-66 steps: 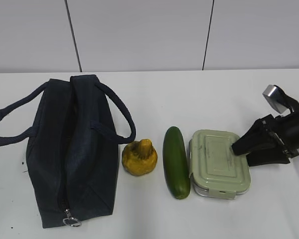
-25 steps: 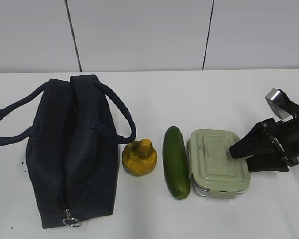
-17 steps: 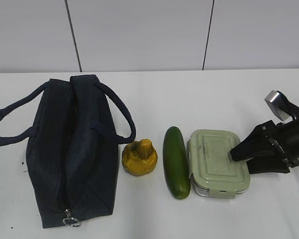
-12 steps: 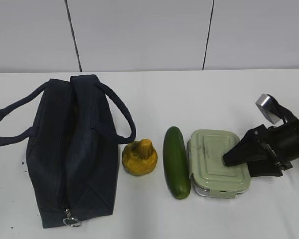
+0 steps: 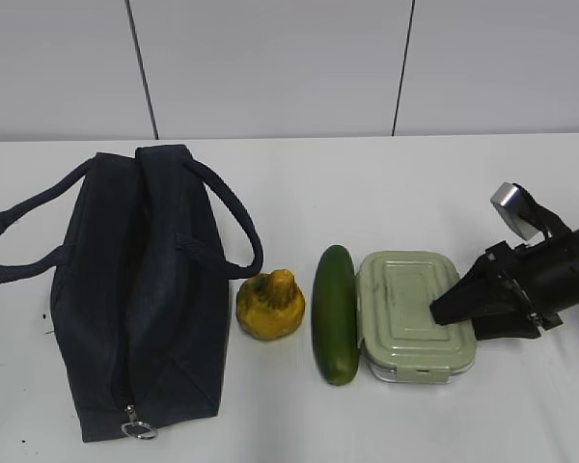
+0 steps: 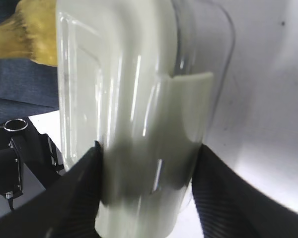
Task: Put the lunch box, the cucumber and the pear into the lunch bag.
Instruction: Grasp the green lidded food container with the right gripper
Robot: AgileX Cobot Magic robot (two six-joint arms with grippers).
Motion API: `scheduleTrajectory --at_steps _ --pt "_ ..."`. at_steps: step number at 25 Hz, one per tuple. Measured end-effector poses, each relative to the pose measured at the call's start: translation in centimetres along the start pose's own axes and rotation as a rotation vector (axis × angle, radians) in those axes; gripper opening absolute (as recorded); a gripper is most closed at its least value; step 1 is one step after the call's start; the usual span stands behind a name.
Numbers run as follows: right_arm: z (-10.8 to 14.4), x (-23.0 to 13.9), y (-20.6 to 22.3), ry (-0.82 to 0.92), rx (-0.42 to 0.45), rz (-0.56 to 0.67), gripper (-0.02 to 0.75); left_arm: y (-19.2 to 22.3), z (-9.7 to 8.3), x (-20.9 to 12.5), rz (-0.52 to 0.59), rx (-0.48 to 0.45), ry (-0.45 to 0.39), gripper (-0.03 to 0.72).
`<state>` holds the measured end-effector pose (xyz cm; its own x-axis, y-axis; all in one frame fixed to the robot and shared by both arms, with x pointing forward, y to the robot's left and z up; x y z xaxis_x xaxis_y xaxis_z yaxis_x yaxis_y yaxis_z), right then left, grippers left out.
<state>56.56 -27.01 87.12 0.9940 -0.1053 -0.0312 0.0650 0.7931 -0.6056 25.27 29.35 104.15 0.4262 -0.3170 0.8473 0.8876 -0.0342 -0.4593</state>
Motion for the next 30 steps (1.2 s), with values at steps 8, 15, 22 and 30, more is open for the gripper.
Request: scheduleTrajectory --at_steps 8,15,22,30 --pt "0.1 0.0 0.0 0.004 0.009 -0.003 0.386 0.0 0.0 0.0 0.000 0.000 0.000 0.236" --pt "0.2 0.0 0.0 0.007 0.018 -0.003 0.371 0.0 0.0 0.0 0.000 0.000 0.000 0.236" --pt "0.3 0.0 0.0 0.006 0.023 -0.001 0.371 0.7 -0.6 0.5 0.024 -0.075 -0.037 0.236" --pt "0.3 0.0 0.0 0.008 0.027 -0.002 0.370 3.0 -1.4 3.0 0.033 -0.228 -0.154 0.337"
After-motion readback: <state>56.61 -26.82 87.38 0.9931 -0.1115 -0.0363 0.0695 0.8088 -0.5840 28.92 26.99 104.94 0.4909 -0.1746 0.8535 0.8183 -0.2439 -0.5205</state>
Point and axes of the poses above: a point on each arm's last joint axis where the gripper is mounted, y pointing out along that axis toward the gripper, z along the wrist's bending axis when the last joint is at zero, x = y × z, the point moved 3 cm from there along y, pointing out along that axis toward the gripper, and after that the axes turned 14 degrees about y, right-handed, at the moved point
